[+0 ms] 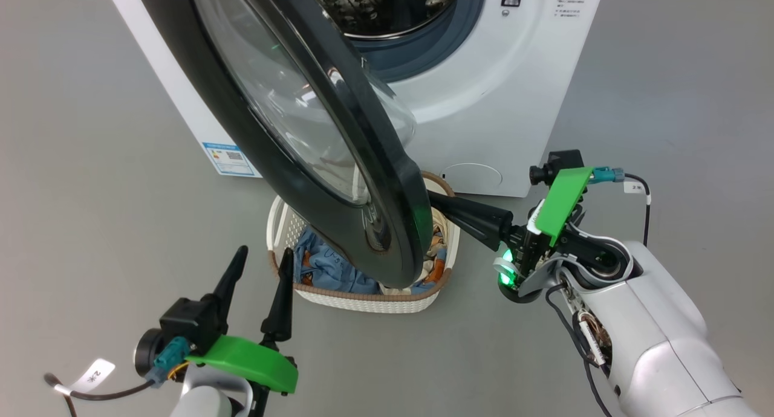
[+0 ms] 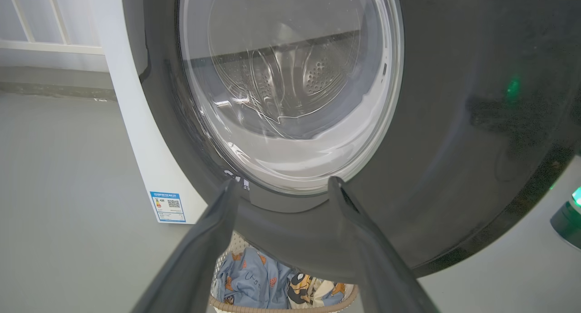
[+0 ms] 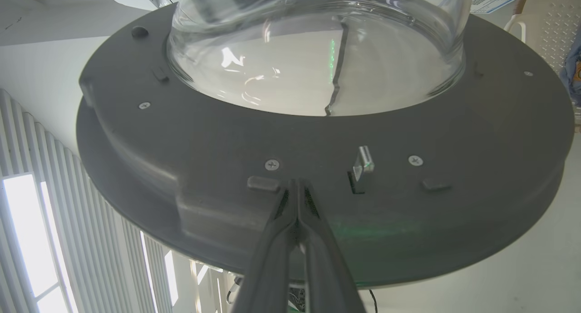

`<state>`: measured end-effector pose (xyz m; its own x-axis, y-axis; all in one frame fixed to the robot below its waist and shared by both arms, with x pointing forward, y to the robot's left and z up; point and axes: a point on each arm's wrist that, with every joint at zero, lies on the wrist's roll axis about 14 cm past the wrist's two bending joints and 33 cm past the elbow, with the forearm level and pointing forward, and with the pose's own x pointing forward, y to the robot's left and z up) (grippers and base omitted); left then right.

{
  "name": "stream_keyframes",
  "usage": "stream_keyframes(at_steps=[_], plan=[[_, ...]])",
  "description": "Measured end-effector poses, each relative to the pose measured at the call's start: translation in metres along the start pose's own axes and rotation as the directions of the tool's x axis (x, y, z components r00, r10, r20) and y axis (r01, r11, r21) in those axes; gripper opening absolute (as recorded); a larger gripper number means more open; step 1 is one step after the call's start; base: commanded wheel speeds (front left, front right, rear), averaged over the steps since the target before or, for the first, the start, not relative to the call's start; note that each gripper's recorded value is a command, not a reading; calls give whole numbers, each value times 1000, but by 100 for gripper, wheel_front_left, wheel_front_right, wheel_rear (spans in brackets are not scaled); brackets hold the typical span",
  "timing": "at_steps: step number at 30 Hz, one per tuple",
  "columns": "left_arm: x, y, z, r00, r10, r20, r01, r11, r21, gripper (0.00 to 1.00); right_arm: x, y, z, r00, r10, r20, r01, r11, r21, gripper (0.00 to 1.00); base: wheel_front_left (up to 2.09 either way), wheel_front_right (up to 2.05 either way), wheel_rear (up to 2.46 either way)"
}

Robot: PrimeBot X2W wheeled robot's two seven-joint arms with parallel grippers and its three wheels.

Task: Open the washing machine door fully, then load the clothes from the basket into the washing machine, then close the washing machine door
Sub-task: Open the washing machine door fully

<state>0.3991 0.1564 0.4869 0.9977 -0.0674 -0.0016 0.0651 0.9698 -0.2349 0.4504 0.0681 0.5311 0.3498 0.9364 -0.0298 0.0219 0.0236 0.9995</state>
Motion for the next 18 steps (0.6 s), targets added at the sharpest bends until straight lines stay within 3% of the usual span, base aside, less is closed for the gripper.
stream_keyframes(at_steps=[6,18], plan=[[1,-4,-2,1000,-12,-4,12,1000,-3,100,-10,2,8,998,17,53,-18,1000,12,0,0,0,0],[1,-13,-4,999,-35,-9,35,999,-9,100,-76,-10,39,957,18,290,-24,1000,18,0,0,0,0]])
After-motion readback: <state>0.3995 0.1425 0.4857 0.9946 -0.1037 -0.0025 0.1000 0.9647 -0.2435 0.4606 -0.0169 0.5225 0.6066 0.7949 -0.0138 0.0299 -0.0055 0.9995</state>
